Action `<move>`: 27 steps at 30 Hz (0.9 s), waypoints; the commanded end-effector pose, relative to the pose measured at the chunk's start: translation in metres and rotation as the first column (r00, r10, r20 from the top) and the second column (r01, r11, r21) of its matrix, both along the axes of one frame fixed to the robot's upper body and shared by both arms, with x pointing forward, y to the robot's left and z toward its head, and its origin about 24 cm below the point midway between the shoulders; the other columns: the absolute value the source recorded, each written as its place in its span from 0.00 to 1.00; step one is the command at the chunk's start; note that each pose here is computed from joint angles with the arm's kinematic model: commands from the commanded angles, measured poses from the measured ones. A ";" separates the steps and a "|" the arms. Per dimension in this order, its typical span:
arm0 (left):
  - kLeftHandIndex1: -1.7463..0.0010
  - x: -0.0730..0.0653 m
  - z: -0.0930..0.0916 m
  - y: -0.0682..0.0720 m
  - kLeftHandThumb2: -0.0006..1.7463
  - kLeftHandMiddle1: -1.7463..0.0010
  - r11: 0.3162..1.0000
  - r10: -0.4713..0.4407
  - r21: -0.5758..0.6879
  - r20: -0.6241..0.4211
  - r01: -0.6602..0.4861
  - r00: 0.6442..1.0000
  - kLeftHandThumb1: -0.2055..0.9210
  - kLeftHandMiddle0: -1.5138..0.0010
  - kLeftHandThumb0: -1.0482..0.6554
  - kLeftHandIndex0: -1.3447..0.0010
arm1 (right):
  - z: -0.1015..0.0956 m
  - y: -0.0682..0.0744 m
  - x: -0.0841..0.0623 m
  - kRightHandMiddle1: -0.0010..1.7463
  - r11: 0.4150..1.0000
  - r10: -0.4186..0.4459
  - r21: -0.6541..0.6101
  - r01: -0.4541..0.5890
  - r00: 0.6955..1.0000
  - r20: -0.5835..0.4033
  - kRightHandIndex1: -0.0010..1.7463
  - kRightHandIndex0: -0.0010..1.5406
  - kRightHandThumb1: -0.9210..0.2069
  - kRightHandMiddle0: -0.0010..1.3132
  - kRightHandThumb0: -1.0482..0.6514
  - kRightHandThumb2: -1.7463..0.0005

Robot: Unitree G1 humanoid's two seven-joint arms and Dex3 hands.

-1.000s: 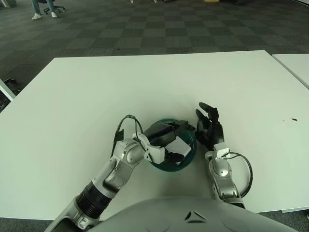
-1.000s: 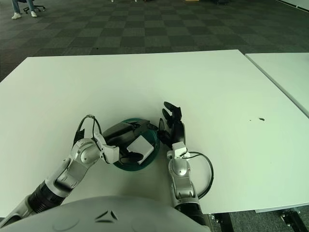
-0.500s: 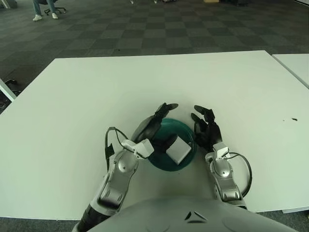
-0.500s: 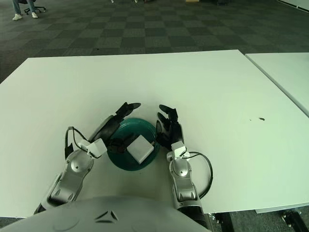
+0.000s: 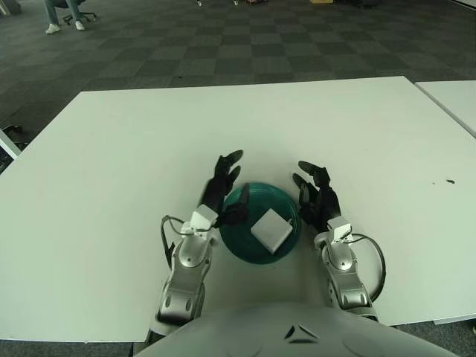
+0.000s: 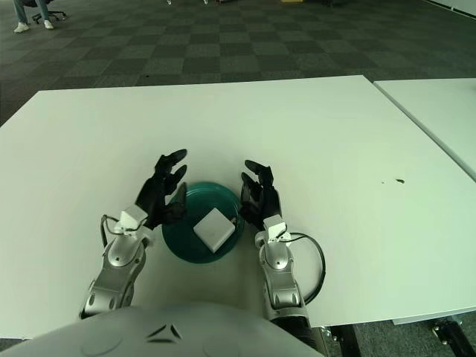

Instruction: Put the charger into the plate.

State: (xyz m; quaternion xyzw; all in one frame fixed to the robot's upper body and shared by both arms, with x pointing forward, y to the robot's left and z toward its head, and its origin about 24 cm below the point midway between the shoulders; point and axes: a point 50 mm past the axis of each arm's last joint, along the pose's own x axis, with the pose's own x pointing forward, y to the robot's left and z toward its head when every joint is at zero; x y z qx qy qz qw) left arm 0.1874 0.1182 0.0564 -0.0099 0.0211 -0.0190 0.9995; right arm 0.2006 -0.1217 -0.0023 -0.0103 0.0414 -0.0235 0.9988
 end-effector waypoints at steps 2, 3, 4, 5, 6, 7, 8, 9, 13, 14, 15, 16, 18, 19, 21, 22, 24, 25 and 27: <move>0.58 -0.006 -0.006 0.011 0.60 0.98 0.991 0.112 -0.065 -0.039 -0.114 0.993 1.00 0.74 0.06 1.00 | -0.039 -0.005 -0.027 0.49 1.000 -0.025 0.000 0.026 0.966 -0.258 0.02 0.35 0.00 0.01 0.21 0.49; 0.58 -0.006 -0.006 0.012 0.60 0.98 0.990 0.119 -0.068 -0.046 -0.122 0.992 1.00 0.73 0.06 1.00 | -0.039 -0.005 -0.027 0.49 1.000 -0.025 0.001 0.026 0.966 -0.258 0.02 0.34 0.00 0.01 0.21 0.49; 0.57 -0.007 -0.007 0.013 0.60 0.98 0.990 0.121 -0.065 -0.054 -0.125 0.991 1.00 0.73 0.06 1.00 | -0.039 -0.006 -0.027 0.49 1.000 -0.023 0.000 0.024 0.966 -0.257 0.02 0.34 0.00 0.01 0.21 0.49; 0.57 -0.007 -0.008 0.013 0.60 0.98 0.990 0.123 -0.062 -0.059 -0.126 0.991 1.00 0.72 0.06 1.00 | -0.039 -0.006 -0.027 0.49 1.000 -0.022 -0.001 0.022 0.966 -0.257 0.02 0.34 0.00 0.01 0.21 0.49; 0.57 -0.008 -0.008 0.014 0.60 0.98 0.990 0.123 -0.060 -0.062 -0.126 0.991 1.00 0.72 0.06 1.00 | -0.039 -0.006 -0.027 0.49 1.000 -0.021 -0.001 0.022 0.966 -0.257 0.02 0.34 0.00 0.01 0.21 0.49; 0.57 -0.008 -0.008 0.014 0.60 0.98 0.990 0.123 -0.059 -0.063 -0.126 0.990 1.00 0.71 0.06 1.00 | -0.038 -0.006 -0.028 0.49 1.000 -0.021 -0.001 0.021 0.966 -0.257 0.02 0.34 0.00 0.01 0.21 0.49; 0.56 -0.009 -0.012 0.017 0.60 0.98 0.991 0.121 -0.043 -0.074 -0.125 0.990 1.00 0.71 0.06 1.00 | -0.038 -0.006 -0.028 0.49 1.000 -0.017 -0.004 0.016 0.966 -0.257 0.02 0.34 0.00 0.01 0.21 0.49; 0.56 -0.010 -0.015 0.019 0.60 0.98 0.992 0.120 -0.031 -0.082 -0.123 0.989 1.00 0.71 0.06 0.99 | -0.038 -0.006 -0.029 0.49 1.000 -0.014 -0.006 0.012 0.967 -0.256 0.01 0.34 0.00 0.00 0.21 0.49; 0.55 -0.012 -0.028 0.030 0.60 0.98 0.992 0.124 0.018 -0.112 -0.123 0.986 1.00 0.70 0.06 0.98 | -0.037 -0.007 -0.030 0.48 1.000 -0.006 -0.010 0.003 0.967 -0.256 0.01 0.33 0.00 0.00 0.20 0.49; 0.55 -0.013 -0.031 0.032 0.59 0.98 0.992 0.125 0.027 -0.117 -0.122 0.985 1.00 0.70 0.06 0.98 | -0.037 -0.007 -0.030 0.48 1.000 -0.005 -0.010 0.003 0.967 -0.256 0.01 0.33 0.00 0.00 0.20 0.49; 0.55 -0.013 -0.032 0.034 0.59 0.98 0.992 0.125 0.032 -0.119 -0.122 0.985 1.00 0.70 0.06 0.98 | -0.037 -0.007 -0.031 0.48 1.000 -0.005 -0.009 0.003 0.967 -0.256 0.01 0.33 0.00 0.00 0.20 0.49; 0.55 -0.013 -0.035 0.035 0.59 0.98 0.992 0.125 0.038 -0.125 -0.121 0.984 1.00 0.70 0.07 0.98 | -0.037 -0.007 -0.031 0.48 1.000 -0.006 -0.009 0.003 0.967 -0.255 0.01 0.33 0.00 0.00 0.20 0.49; 0.55 -0.014 -0.038 0.038 0.59 0.98 0.992 0.124 0.045 -0.132 -0.119 0.983 1.00 0.71 0.07 0.98 | -0.036 -0.008 -0.032 0.48 1.000 -0.007 -0.008 0.005 0.967 -0.255 0.01 0.33 0.00 0.00 0.20 0.49; 0.55 -0.015 -0.040 0.041 0.59 0.98 0.992 0.124 0.050 -0.139 -0.118 0.982 1.00 0.71 0.07 0.98 | -0.036 -0.008 -0.032 0.48 1.000 -0.008 -0.008 0.006 0.967 -0.254 0.01 0.34 0.00 0.00 0.20 0.49; 0.55 -0.016 -0.044 0.044 0.59 0.99 0.992 0.125 0.054 -0.151 -0.118 0.980 1.00 0.71 0.07 0.98 | -0.035 -0.009 -0.033 0.48 1.000 -0.009 -0.009 0.007 0.968 -0.252 0.01 0.34 0.00 0.01 0.20 0.49; 0.55 -0.017 -0.046 0.046 0.59 0.99 0.991 0.126 0.054 -0.156 -0.119 0.980 1.00 0.72 0.07 0.98 | -0.034 -0.010 -0.033 0.48 1.000 -0.009 -0.010 0.007 0.968 -0.251 0.01 0.34 0.00 0.01 0.20 0.49; 0.55 -0.018 -0.049 0.047 0.59 0.99 0.991 0.127 0.054 -0.164 -0.120 0.978 1.00 0.72 0.08 0.98 | -0.034 -0.012 -0.033 0.48 1.000 -0.010 -0.012 0.007 0.968 -0.249 0.01 0.34 0.00 0.01 0.20 0.49; 0.55 -0.020 -0.052 0.048 0.59 0.99 0.991 0.130 0.056 -0.172 -0.122 0.977 1.00 0.72 0.08 0.99 | -0.033 -0.012 -0.034 0.49 1.000 -0.011 -0.015 0.007 0.969 -0.248 0.02 0.34 0.00 0.01 0.20 0.50; 0.56 -0.021 -0.056 0.049 0.60 1.00 0.990 0.134 0.060 -0.182 -0.125 0.974 1.00 0.73 0.08 0.99 | -0.032 -0.014 -0.034 0.49 1.000 -0.012 -0.019 0.007 0.969 -0.247 0.02 0.34 0.00 0.01 0.20 0.50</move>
